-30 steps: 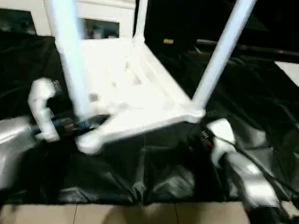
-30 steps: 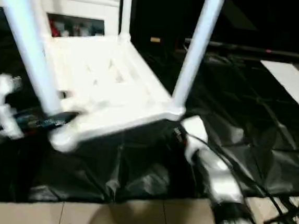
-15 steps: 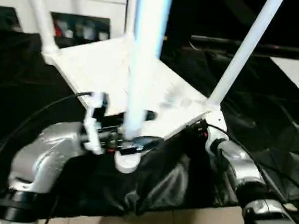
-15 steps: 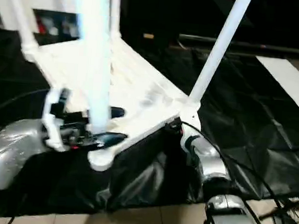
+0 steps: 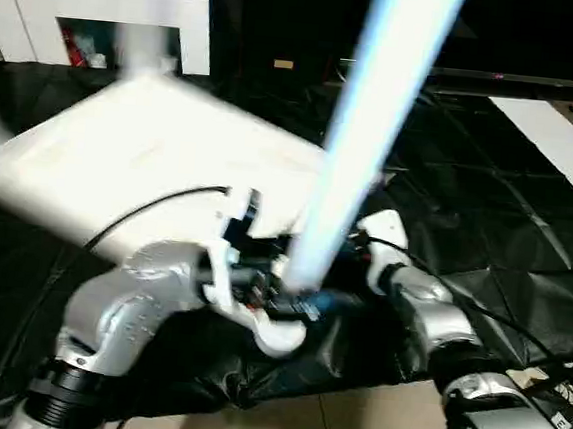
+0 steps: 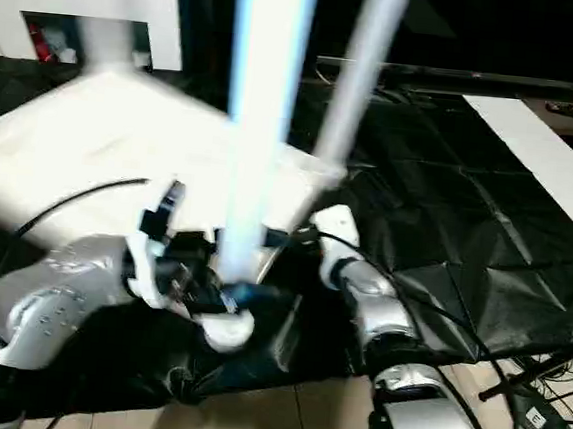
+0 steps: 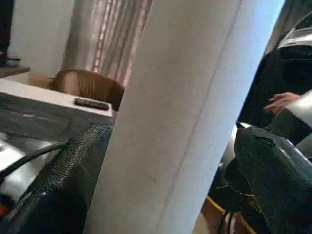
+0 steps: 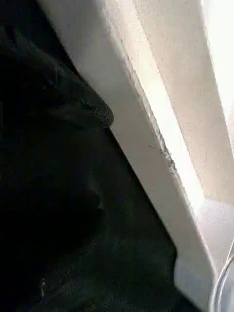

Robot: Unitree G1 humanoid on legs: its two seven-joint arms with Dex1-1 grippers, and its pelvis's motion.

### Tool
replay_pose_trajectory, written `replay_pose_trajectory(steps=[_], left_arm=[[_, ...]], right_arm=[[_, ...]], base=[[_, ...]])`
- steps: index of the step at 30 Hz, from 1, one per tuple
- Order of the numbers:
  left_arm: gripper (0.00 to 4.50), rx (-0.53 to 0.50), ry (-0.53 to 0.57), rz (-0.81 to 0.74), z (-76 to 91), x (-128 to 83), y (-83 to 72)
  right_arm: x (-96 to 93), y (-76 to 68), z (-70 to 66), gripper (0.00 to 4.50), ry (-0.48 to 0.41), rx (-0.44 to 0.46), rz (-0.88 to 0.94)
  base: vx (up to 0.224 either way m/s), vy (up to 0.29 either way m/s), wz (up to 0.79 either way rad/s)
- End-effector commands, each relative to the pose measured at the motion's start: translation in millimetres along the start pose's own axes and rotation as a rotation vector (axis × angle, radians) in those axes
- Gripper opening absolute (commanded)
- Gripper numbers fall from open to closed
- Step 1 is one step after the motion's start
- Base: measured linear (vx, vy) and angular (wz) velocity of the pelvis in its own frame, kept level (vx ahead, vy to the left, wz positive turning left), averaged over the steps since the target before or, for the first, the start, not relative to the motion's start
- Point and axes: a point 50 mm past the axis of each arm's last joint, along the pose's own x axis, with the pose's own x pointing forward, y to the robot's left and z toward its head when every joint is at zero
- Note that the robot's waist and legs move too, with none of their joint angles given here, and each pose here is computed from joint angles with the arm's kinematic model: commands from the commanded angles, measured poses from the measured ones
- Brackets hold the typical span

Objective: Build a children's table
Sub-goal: Rotate table base

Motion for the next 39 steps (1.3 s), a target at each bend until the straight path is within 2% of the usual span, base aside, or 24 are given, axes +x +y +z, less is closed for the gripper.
replay_pose_trajectory(steps=[1,5,7,9,13,16,20,22,24,26,30,32,33,36,39], left_arm=[[4.48,0.039,0.018,-0.006,3.8,9,1.1],[4.48,0.162,0.097,0.255,0.2,8,35.4],[4.48,0.198,0.121,0.313,0.3,6,43.1],[4.48,0.280,0.170,0.434,2.8,0,60.1],[4.48,0.316,0.191,0.509,6.4,-6,70.5],[4.48,0.359,0.231,0.591,5.5,-14,82.3],[4.48,0.338,0.270,0.603,-1.4,-22,84.7],[4.48,0.338,0.270,0.603,-1.4,-22,84.7],[4.48,0.270,0.337,0.543,-18.1,-39,77.6],[4.48,0.251,0.351,0.530,-22.3,-44,74.8],[4.48,0.191,0.352,0.508,-26.8,-53,67.9],[4.48,0.142,0.351,0.499,-29.4,-63,59.4],[4.48,0.142,0.351,0.499,-29.4,-63,59.4],[4.48,0.152,0.309,0.615,-24.5,-83,55.5],[4.48,0.160,0.281,0.656,-21.3,-87,56.0]], right_arm=[[5.2,5.4,14.1,3.12,-0.046,-0.036,0.044],[6.9,2.6,18.8,3.12,-0.059,-0.032,0.029],[7.0,1.9,19.9,3.12,-0.064,-0.030,0.027],[4.7,-3.6,19.4,3.12,-0.062,-0.034,0.009],[1.1,-10.7,18.0,3.12,-0.063,-0.033,-0.015],[-5.9,-22.9,15.2,3.12,-0.066,-0.025,-0.052],[-15.1,-35.9,12.2,3.12,-0.071,-0.017,-0.091],[-15.1,-35.9,12.2,3.12,-0.071,-0.017,-0.091],[-30.5,-48.9,10.7,3.12,-0.090,-0.017,-0.087],[-35.5,-50.8,9.8,3.12,-0.093,-0.017,-0.066],[-44.7,-50.2,7.8,3.12,-0.095,-0.034,-0.015],[-54.0,-47.2,6.4,3.12,-0.103,-0.056,0.027],[-54.0,-47.2,6.4,3.12,-0.103,-0.056,0.027],[-69.2,-39.3,7.4,3.12,-0.125,-0.075,0.055],[-72.4,-37.7,8.8,3.12,-0.135,-0.071,0.052]], base=[[0.000,0.000,0.00],[0.000,0.000,0.00],[0.000,0.000,0.00],[0.000,0.000,0.00],[0.000,0.000,0.00],[0.000,0.000,0.00],[0.000,0.000,0.00],[0.000,0.000,0.00],[0.000,0.000,0.00],[0.000,0.000,0.00],[0.000,0.000,0.00],[0.000,0.000,0.00],[0.000,0.000,0.00],[0.000,0.000,0.00],[0.000,0.000,0.00]])
